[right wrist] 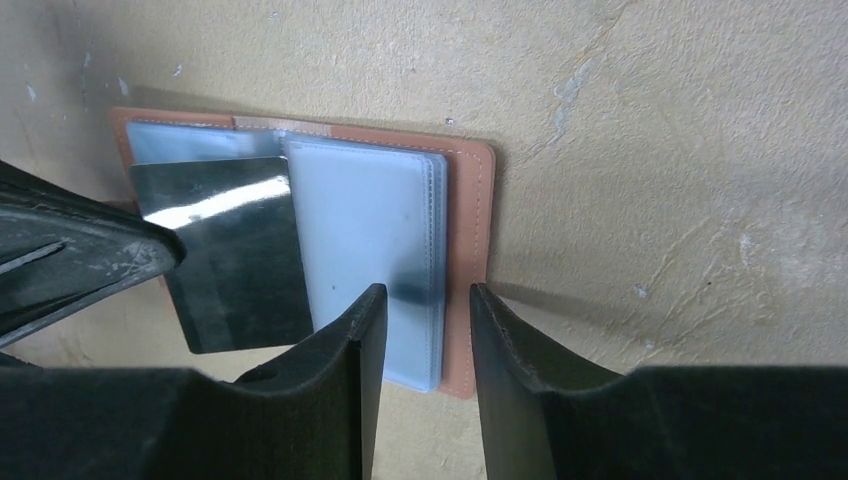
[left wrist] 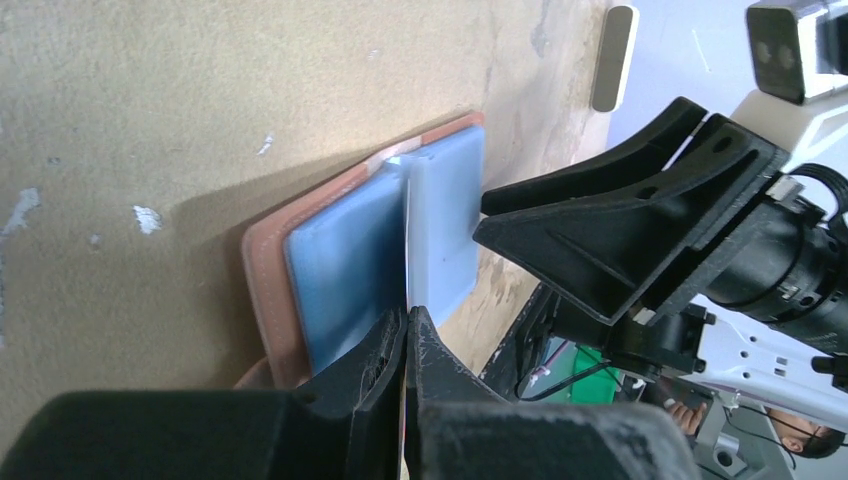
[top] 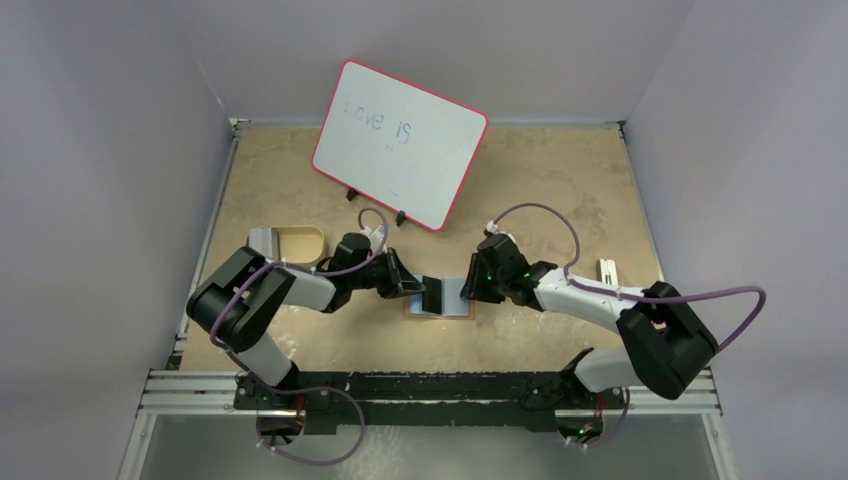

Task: Put the credit cards into the card holder
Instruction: Insert the credit card into the card holder.

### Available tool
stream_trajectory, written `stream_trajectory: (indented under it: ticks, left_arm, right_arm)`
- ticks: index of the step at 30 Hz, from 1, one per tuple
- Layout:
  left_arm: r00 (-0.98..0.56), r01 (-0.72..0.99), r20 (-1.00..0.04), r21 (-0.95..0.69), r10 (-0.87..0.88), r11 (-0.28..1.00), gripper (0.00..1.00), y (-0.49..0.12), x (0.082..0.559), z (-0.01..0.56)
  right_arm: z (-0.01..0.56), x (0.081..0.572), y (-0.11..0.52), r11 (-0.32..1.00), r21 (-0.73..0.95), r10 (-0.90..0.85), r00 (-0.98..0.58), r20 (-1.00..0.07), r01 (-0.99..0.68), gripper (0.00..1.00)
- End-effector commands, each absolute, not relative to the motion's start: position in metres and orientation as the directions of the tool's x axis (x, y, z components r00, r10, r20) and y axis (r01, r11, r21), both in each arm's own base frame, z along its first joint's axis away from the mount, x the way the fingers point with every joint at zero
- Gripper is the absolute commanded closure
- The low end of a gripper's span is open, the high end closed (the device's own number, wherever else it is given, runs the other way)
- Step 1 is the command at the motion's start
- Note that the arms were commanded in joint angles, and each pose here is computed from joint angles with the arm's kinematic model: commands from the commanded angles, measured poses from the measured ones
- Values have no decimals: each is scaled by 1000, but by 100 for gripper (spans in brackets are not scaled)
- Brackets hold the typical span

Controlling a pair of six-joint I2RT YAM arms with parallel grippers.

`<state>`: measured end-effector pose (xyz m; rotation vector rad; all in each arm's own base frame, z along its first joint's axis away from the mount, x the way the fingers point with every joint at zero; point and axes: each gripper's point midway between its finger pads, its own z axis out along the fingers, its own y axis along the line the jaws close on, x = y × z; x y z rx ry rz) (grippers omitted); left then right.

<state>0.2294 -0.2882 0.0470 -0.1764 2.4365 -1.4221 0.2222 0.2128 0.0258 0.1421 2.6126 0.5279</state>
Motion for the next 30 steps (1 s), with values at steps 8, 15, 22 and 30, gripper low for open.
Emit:
stream_trajectory:
  ticks: [8, 15, 22, 30]
  left_arm:
    - [-940, 98, -226, -896, -255, 432, 100, -304, 232, 49]
    - [-941, 96, -221, -900, -255, 426, 100, -309, 228, 46]
    - [-928, 80, -234, -885, -290, 459, 100, -306, 233, 37]
    - [-908, 93, -266, -881, -324, 464, 100, -319, 236, 39]
  right_arm:
    - [18, 221, 212, 919, 394, 189, -883, -430, 5, 63]
    - [14, 221, 212, 917, 399, 203, -879, -432, 15, 65]
    - [15, 218, 211, 911, 411, 218, -878, -427, 27, 65]
    - [18, 212, 212, 891, 452, 250, -878, -408, 44, 65]
